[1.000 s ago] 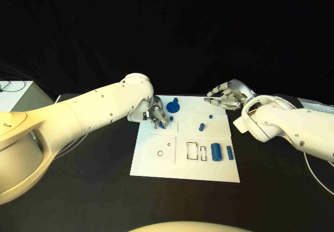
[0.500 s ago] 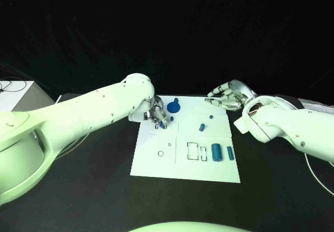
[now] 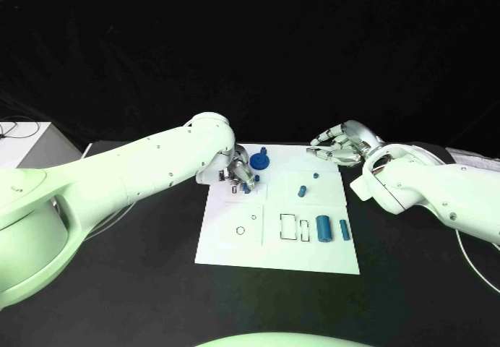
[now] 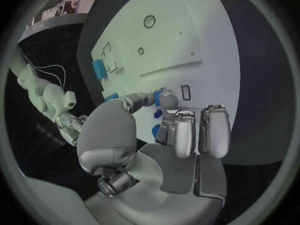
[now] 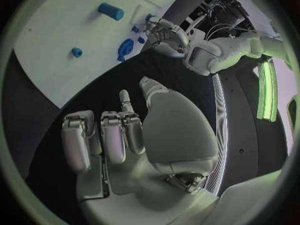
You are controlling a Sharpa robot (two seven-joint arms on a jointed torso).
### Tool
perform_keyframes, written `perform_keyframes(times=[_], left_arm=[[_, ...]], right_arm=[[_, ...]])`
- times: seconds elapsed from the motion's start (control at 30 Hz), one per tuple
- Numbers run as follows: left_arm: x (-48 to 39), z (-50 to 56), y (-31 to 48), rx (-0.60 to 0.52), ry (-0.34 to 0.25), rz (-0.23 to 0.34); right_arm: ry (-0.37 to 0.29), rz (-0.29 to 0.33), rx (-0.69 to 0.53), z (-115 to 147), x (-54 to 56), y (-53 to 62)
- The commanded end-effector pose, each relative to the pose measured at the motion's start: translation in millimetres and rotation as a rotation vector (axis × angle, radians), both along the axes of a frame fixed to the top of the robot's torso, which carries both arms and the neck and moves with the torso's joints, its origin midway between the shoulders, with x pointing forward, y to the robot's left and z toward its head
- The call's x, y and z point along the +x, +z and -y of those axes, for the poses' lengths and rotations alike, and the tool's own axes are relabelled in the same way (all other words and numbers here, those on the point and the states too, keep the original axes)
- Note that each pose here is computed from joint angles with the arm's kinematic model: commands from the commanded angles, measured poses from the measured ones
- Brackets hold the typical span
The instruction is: Assemble the parts on the task board
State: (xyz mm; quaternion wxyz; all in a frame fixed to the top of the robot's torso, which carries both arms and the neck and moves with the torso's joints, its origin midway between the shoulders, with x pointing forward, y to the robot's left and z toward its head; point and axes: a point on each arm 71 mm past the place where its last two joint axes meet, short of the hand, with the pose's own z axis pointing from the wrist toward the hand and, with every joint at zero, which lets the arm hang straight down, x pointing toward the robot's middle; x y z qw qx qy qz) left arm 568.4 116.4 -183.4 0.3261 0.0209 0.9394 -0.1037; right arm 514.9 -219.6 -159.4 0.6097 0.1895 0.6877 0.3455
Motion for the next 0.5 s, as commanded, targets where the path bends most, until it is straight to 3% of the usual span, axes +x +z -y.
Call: perform_keyframes(times=[0.03, 0.5], left_arm=[[-0.1, 2.8, 0.9, -0.015, 0.004, 0.015], [0.4, -0.9, 0.6, 0.0, 0.002, 0.015]], right_arm=[[0.016, 0.0, -0.01, -0.8, -0.4, -0.3], [0.014, -0.001, -0.01, 0.2, -0.7, -0.3]])
